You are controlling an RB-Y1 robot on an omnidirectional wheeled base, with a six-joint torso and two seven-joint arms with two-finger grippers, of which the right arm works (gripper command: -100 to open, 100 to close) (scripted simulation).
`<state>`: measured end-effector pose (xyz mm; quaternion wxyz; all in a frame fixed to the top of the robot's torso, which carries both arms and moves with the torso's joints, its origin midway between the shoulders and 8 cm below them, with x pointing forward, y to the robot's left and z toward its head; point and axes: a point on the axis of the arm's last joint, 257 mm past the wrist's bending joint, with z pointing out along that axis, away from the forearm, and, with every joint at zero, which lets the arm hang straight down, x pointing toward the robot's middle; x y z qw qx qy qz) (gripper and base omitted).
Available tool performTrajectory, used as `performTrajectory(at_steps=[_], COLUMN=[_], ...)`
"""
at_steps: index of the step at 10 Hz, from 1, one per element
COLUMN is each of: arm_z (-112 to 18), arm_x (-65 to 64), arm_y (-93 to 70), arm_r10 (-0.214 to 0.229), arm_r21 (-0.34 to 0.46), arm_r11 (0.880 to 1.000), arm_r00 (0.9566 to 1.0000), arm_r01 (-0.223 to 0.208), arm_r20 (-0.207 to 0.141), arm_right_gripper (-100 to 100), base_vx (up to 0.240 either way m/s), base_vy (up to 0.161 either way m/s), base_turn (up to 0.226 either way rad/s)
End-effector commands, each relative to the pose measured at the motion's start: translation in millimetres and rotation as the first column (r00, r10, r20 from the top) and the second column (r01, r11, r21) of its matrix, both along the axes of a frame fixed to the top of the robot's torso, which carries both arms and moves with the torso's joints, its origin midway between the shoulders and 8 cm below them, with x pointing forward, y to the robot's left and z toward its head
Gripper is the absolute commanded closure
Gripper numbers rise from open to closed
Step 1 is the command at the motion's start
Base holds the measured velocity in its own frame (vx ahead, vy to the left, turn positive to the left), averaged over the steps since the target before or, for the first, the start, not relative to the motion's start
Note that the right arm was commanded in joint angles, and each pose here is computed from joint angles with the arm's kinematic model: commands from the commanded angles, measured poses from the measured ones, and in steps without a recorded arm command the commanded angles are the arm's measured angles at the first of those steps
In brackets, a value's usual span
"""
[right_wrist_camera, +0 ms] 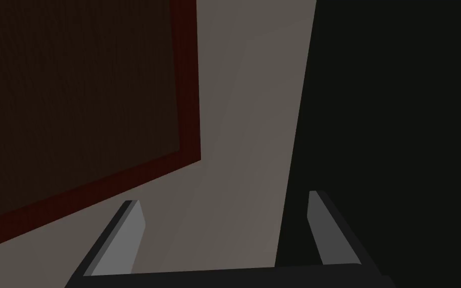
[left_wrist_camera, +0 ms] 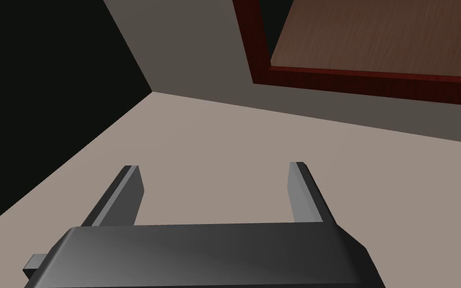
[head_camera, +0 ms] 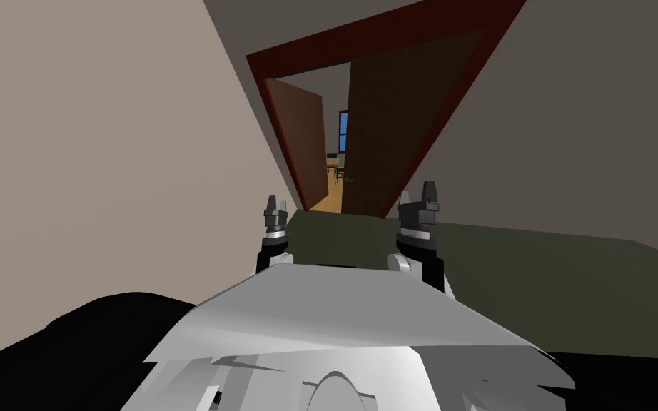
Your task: Push the door open
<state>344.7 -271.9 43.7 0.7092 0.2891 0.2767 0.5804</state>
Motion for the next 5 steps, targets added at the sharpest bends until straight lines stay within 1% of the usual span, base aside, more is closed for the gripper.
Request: performTrajectory(at_steps=[1,3,4,5], arm_z=[-8.0,-19.5,-22.6,-29.9], arm_x=[5.7,13.7,15.8,20.7], arm_y=[-0.1,-0.6,-0.7,-1.1], arm_r10=[0.004,0.009,0.011,0.013], arm_r21=[-0.002,-0.002,-0.003,-0.003], arm_r11=[1.0,1.0,1.0,1.0], arm_r00=[0.9999,0.9995,0.9993,0.9988], arm_r01=[-0.004,-0.009,-0.011,-0.013], arm_r20=[-0.013,-0.031,-0.036,-0.048], arm_right_gripper=[-100,-100,-100,-100], base_vx=[0.056,0.125,0.117,0.107], base_vy=[0.015,0.017,0.019,0.005], base_turn=[0.012,0.002,0.003,0.003])
